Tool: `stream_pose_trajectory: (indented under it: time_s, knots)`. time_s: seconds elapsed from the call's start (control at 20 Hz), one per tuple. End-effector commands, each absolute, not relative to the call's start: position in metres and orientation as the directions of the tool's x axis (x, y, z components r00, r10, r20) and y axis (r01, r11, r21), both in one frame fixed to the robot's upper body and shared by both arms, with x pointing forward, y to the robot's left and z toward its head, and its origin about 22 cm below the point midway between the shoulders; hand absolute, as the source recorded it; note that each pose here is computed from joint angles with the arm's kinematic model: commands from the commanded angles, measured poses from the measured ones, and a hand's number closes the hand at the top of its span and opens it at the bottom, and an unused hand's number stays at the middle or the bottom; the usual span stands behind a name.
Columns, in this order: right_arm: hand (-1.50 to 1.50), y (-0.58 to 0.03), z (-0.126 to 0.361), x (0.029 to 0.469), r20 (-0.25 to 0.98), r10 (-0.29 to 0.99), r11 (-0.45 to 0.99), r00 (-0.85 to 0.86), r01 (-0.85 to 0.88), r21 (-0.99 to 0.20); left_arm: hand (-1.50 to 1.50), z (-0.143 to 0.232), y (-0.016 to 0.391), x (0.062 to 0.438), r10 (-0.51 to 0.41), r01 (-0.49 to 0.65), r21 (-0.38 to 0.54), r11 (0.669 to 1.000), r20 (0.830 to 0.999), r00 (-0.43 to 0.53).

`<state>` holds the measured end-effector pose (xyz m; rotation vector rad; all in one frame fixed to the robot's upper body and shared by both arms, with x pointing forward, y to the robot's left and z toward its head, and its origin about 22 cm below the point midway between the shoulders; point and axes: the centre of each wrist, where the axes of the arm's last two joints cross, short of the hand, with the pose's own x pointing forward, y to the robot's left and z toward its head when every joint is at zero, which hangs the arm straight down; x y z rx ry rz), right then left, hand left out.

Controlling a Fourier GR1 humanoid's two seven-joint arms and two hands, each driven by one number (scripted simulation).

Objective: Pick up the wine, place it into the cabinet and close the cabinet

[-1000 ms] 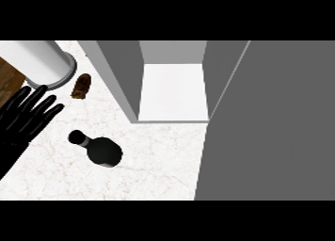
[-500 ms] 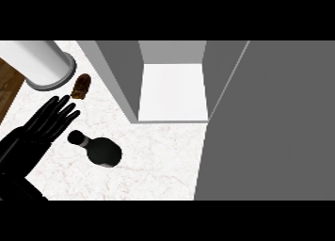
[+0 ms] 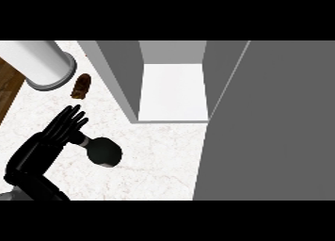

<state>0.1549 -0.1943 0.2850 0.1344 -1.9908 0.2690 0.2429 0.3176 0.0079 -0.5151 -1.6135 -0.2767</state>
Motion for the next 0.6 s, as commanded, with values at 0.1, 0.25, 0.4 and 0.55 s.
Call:
stream_pose_trajectory:
  time_s: [0.1,0.25,0.4,0.55]
  knots:
    - [-1.5,-0.2,0.286,0.133,0.903,-0.019,0.959,-0.43,-0.263,-0.105,-1.5,-0.032,0.332,0.246,0.172,0.492,-0.139,0.86,0.985,-0.023]
    - [-1.5,-0.199,0.289,0.125,0.899,-0.012,0.953,-0.438,-0.277,-0.123,-1.5,-0.033,0.341,0.251,0.161,0.475,-0.141,0.869,0.987,0.0]
    - [-1.5,-0.206,0.29,0.13,0.897,-0.003,0.953,-0.442,-0.272,-0.131,-1.5,-0.063,0.334,0.251,0.149,0.457,-0.147,0.877,0.988,0.03]
    - [-1.5,-0.204,0.292,0.132,0.895,-0.006,0.957,-0.447,-0.262,-0.124,-1.5,-0.064,0.325,0.256,0.139,0.494,-0.144,0.857,0.989,0.048]
